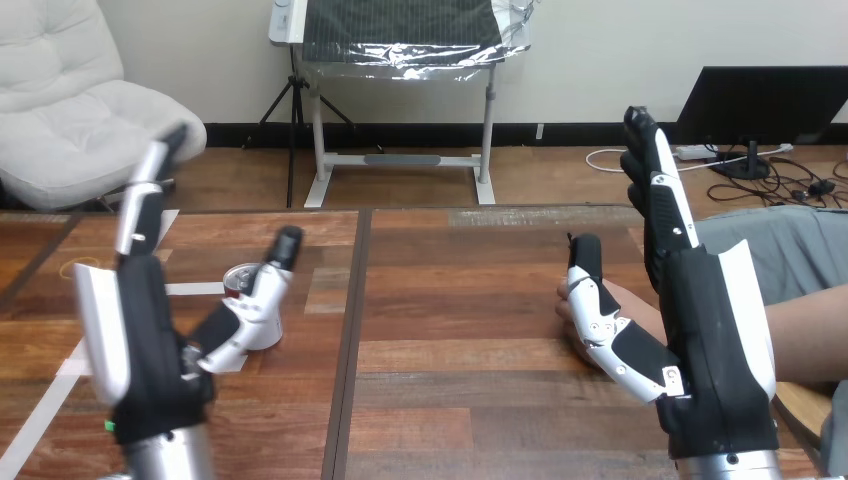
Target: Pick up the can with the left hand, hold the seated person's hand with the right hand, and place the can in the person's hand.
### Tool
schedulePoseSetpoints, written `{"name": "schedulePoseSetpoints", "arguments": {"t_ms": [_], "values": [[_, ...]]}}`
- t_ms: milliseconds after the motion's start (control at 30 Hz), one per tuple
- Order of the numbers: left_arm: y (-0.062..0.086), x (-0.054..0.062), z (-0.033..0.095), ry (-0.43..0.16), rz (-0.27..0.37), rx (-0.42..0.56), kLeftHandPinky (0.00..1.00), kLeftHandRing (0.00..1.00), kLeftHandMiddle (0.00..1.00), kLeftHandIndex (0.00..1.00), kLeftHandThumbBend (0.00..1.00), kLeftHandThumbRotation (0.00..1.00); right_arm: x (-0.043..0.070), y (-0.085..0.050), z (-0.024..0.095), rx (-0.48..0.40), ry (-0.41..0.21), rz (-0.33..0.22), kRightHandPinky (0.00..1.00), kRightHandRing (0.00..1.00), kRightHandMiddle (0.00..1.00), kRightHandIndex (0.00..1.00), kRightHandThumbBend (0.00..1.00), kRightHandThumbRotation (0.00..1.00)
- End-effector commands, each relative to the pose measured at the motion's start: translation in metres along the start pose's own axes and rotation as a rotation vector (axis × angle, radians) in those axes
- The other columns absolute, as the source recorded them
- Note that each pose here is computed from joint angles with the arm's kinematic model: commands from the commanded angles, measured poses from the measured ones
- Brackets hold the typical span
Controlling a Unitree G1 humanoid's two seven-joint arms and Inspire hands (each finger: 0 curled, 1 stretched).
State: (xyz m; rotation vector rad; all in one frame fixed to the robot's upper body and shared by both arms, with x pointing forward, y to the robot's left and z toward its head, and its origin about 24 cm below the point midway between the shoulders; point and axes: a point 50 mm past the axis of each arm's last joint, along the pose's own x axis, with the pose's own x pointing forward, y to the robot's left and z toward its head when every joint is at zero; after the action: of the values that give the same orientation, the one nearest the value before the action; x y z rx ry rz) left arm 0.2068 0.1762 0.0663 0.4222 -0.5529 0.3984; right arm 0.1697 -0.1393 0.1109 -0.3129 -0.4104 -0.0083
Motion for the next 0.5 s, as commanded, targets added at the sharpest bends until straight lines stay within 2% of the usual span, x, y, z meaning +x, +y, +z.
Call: {"name": "schedulePoseSetpoints", "arguments": {"t_ms": [0, 167, 467], "values": [[0.007, 0.027, 0.014, -0.122, 0.021, 0.071, 0.89, 0.90, 0.89, 0.88, 0.73, 0.35, 0.012, -0.003, 0.014, 0.024, -0.082, -0.030, 1.00, 1.00, 1.00, 1.00, 0.00, 0.00], [0.016, 0.032, 0.011, -0.126, -0.018, 0.143, 0.89, 0.91, 0.90, 0.89, 0.75, 0.37, 0.012, -0.003, 0.014, 0.019, -0.082, -0.028, 1.00, 1.00, 1.00, 1.00, 0.00, 0.00], [0.036, 0.046, 0.009, -0.110, -0.214, 0.298, 0.92, 0.93, 0.92, 0.89, 0.76, 0.41, 0.014, -0.004, 0.013, 0.011, -0.087, -0.027, 1.00, 1.00, 1.00, 1.00, 0.00, 0.00]]}}
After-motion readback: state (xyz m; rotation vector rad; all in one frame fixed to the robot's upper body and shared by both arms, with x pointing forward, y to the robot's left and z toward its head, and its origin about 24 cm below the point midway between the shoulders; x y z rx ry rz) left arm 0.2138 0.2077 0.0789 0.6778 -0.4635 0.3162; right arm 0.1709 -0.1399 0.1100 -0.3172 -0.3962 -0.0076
